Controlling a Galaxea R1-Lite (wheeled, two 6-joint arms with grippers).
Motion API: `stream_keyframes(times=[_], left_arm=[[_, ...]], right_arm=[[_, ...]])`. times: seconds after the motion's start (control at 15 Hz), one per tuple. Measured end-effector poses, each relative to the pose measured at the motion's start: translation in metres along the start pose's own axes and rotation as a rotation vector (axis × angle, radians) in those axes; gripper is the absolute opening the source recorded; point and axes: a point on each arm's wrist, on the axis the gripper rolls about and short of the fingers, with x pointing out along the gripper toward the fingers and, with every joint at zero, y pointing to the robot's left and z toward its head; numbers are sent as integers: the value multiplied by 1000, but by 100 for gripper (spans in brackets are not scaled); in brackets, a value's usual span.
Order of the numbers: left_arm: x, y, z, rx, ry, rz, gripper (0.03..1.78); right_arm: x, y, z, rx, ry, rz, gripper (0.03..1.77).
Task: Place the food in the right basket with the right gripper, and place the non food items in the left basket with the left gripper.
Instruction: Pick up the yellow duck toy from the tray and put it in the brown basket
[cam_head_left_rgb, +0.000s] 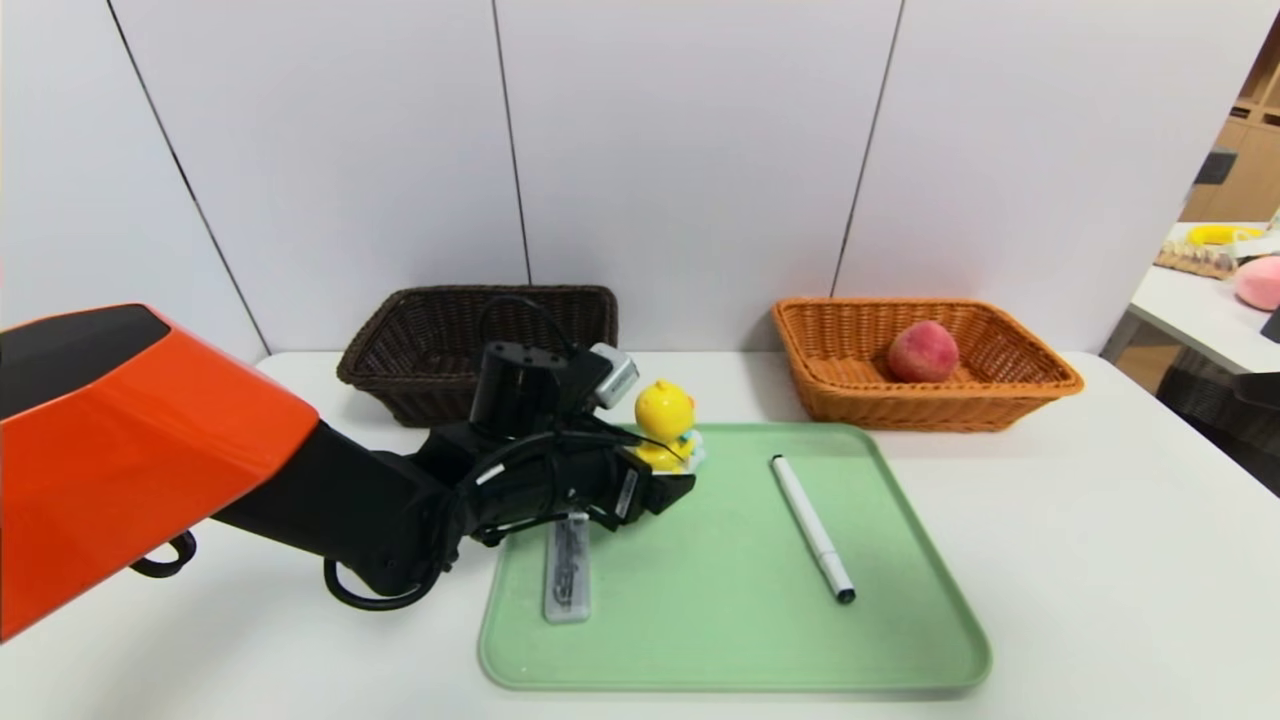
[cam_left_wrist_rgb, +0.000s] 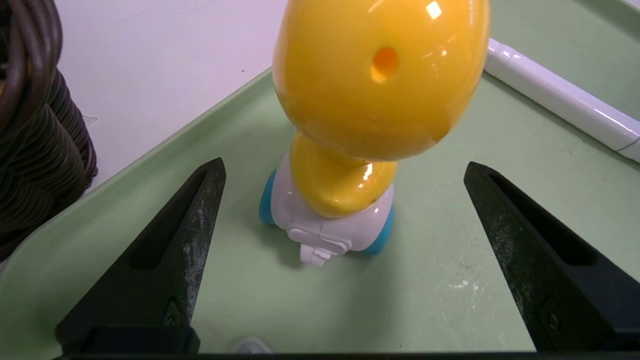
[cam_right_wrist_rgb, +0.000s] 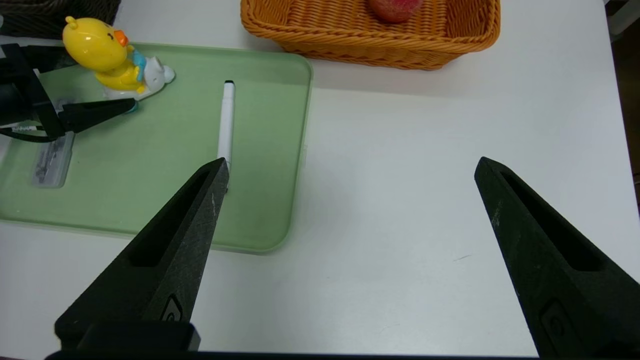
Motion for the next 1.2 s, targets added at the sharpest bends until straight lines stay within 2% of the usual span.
stream_keyframes(times=[0.53,0.8,1.2], left_arm=[[12,3,-3,-35,-8,0,169],[15,3,0,-50,-93,-3,169],[16,2,-8,-74,-69,-6,169]], right_arm=[[0,-1,0,8,-1,-8,169],[1,-1,0,7,2,-5,170],[2,0,1,7,4,-5,170]])
